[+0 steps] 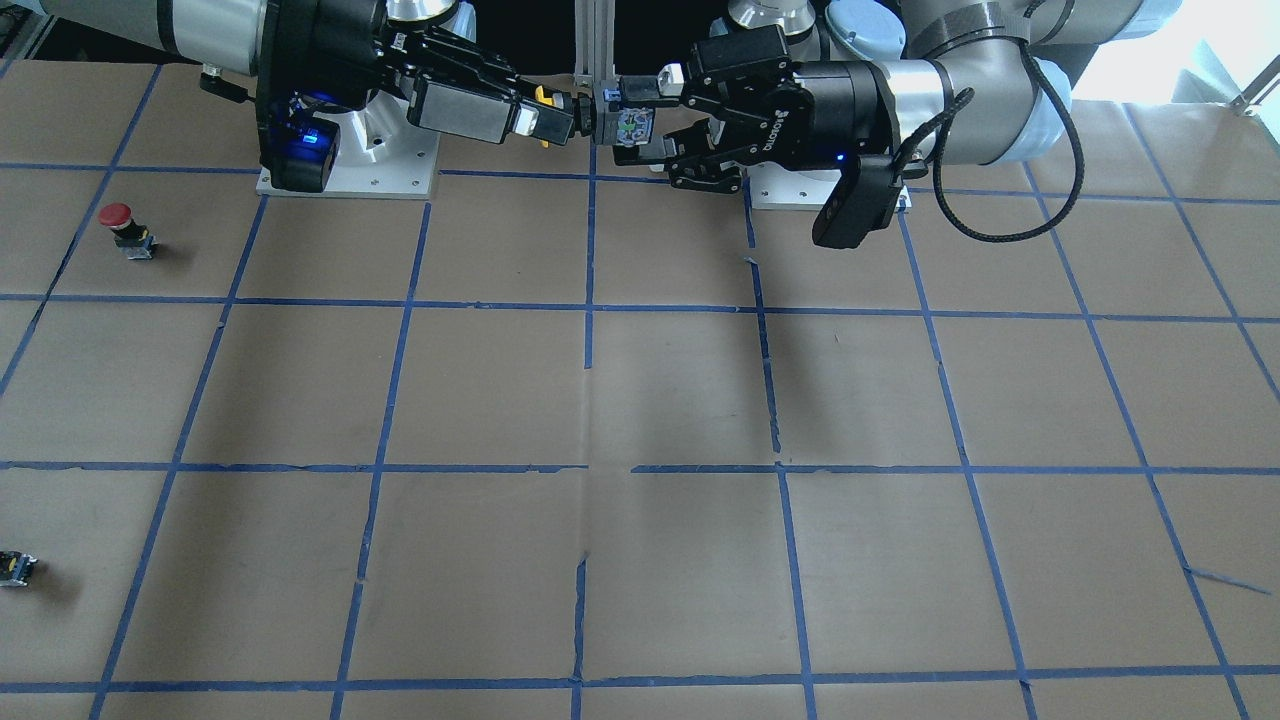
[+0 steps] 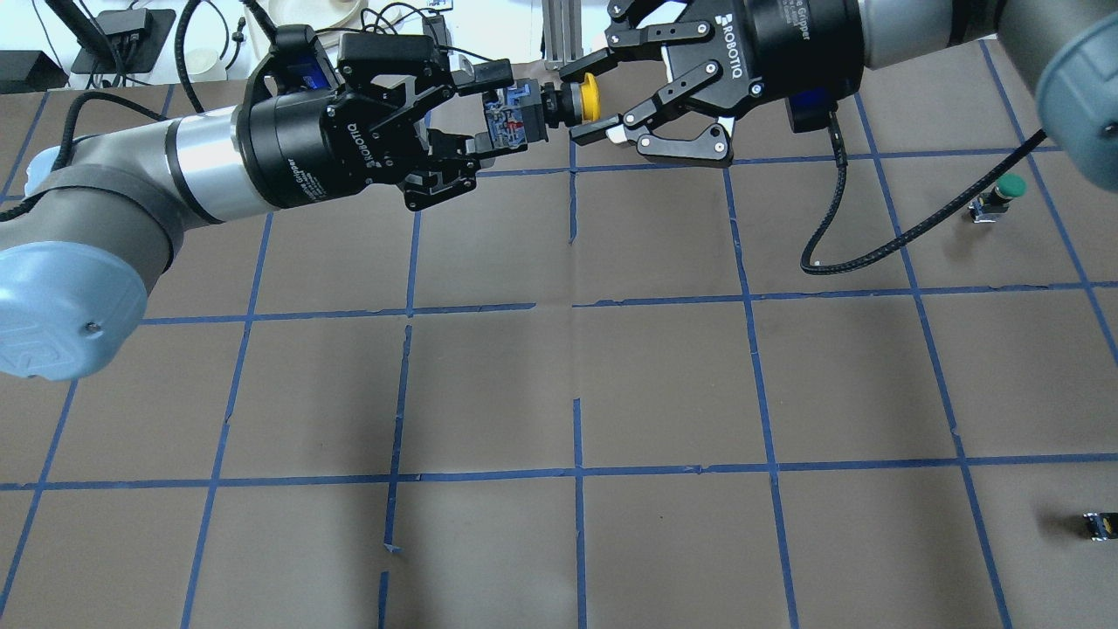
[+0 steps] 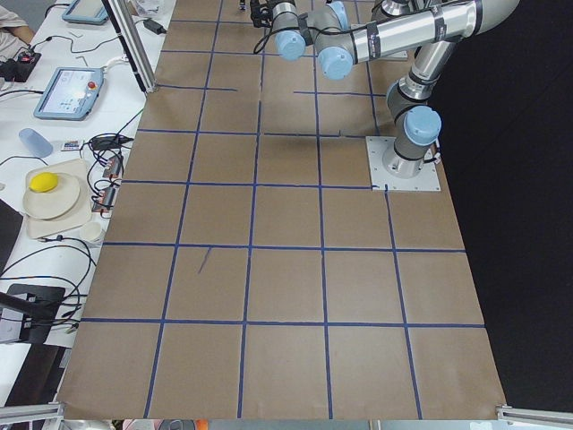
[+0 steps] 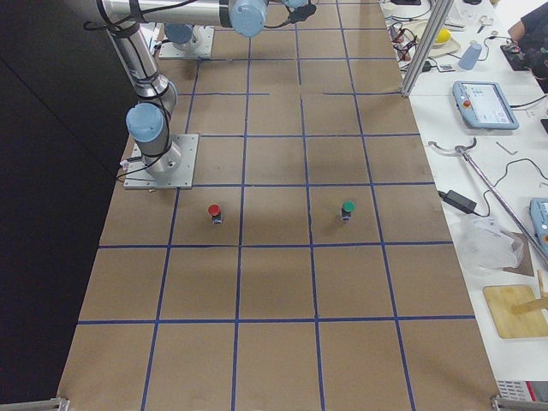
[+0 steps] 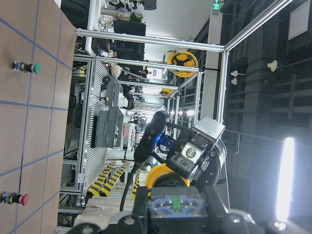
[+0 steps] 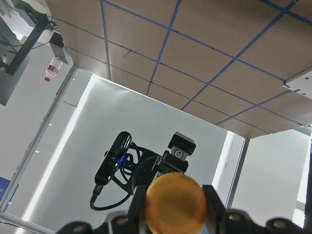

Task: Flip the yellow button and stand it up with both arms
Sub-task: 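Open the left gripper and pull it back while the right gripper holds the button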

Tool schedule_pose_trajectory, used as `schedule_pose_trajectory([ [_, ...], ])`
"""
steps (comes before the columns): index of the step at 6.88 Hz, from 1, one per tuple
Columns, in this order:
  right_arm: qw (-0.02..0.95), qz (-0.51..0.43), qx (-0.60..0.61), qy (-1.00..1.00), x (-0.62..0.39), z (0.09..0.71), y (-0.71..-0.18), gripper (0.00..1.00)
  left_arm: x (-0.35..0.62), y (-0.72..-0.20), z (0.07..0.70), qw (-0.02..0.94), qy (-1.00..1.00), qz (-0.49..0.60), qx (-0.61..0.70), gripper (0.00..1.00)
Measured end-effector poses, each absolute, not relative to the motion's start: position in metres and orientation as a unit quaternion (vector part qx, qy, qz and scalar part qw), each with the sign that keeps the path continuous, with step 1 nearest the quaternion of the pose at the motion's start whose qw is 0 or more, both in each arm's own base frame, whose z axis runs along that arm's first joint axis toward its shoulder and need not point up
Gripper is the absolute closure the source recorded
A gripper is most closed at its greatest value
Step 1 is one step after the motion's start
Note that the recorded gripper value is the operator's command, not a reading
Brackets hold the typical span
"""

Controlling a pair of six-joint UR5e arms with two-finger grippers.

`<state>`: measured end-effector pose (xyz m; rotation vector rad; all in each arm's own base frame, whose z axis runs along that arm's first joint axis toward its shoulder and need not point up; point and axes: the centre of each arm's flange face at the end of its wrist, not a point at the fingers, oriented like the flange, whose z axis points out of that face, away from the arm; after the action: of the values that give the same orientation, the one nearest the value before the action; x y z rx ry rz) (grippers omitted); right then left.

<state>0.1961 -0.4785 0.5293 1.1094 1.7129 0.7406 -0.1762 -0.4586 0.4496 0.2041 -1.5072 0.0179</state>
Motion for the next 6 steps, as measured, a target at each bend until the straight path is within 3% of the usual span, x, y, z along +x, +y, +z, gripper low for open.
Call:
schedule_pose_trajectory([
  [2, 0.462, 0.289, 0.465, 0.698, 0.18, 0.529, -0.486, 0.82, -0.176, -0.459, 0.448, 0.717, -0.69, -0.003, 0.099, 0.0],
  [6, 0.387, 0.17, 0.48, 0.769, 0.096, 0.513, -0.502, 0.81, -0.173, -0.463, 0.444, 0.623, -0.771, -0.04, 0.125, 0.0],
])
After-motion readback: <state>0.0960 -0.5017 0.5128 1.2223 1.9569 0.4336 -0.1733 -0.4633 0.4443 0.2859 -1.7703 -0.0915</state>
